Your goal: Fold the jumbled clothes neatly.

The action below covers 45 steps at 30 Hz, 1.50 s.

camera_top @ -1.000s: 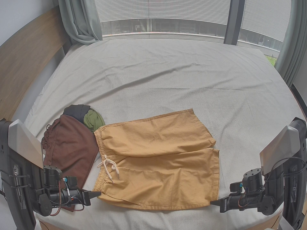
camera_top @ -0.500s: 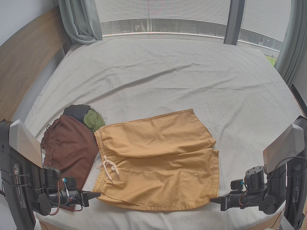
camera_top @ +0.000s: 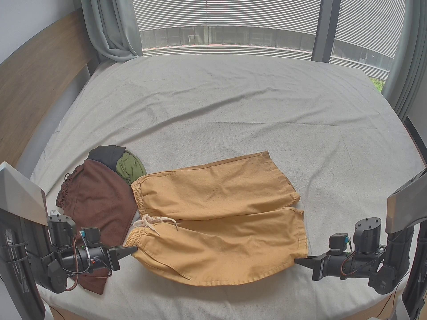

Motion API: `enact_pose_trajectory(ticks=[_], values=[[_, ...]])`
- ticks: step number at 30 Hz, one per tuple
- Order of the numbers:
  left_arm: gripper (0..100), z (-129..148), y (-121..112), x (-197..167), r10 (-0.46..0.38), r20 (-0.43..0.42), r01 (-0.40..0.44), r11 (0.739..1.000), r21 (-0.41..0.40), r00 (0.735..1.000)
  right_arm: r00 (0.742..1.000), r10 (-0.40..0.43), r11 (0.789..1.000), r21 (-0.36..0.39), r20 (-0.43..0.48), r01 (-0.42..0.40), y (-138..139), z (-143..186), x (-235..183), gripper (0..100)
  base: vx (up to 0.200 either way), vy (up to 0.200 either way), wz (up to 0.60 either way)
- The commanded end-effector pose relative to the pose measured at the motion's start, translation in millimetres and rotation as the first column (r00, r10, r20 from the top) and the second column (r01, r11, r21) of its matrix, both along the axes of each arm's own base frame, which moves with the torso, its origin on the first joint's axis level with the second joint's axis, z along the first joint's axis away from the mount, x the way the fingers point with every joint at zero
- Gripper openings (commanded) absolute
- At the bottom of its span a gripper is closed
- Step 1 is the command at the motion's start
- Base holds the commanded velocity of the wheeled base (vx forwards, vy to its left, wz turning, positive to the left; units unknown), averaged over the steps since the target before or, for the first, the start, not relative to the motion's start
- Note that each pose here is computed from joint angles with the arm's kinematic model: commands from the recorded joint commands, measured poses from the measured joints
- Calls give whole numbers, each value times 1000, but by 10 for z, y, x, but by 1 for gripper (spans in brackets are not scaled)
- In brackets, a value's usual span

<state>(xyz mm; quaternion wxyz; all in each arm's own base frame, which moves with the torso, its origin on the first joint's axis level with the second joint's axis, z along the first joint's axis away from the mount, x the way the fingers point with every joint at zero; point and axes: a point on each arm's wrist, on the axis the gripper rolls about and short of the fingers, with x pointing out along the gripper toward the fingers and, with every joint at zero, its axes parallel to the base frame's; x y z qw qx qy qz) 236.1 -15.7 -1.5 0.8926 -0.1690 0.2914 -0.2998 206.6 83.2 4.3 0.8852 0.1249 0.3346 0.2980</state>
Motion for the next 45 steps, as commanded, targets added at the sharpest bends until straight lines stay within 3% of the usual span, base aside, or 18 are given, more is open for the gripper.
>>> enact_pose_trajectory(ticks=[1,5,11,16,34,45], values=[[0,131,-3,90,14,61,-13,1000,-24,998,997,-10,999,31,81,7,1,151,66,0,0,0,0],[0,271,-3,175,49,95,-42,996,-75,994,991,-18,999,50,134,11,-1,254,104,0,0,0,0],[0,356,-2,158,65,99,-54,993,-103,993,990,-9,999,54,144,2,-6,323,25,0,0,0,0],[0,362,9,161,70,101,-59,993,-105,992,991,-1,999,48,135,-5,-14,330,-39,0,0,0,0],[0,412,13,169,70,125,-57,993,-107,990,973,-12,997,83,232,-7,-3,512,22,0,0,0,0],[0,432,26,244,80,149,-64,992,-109,986,937,-68,986,167,342,11,59,740,286,0,0,0,0]])
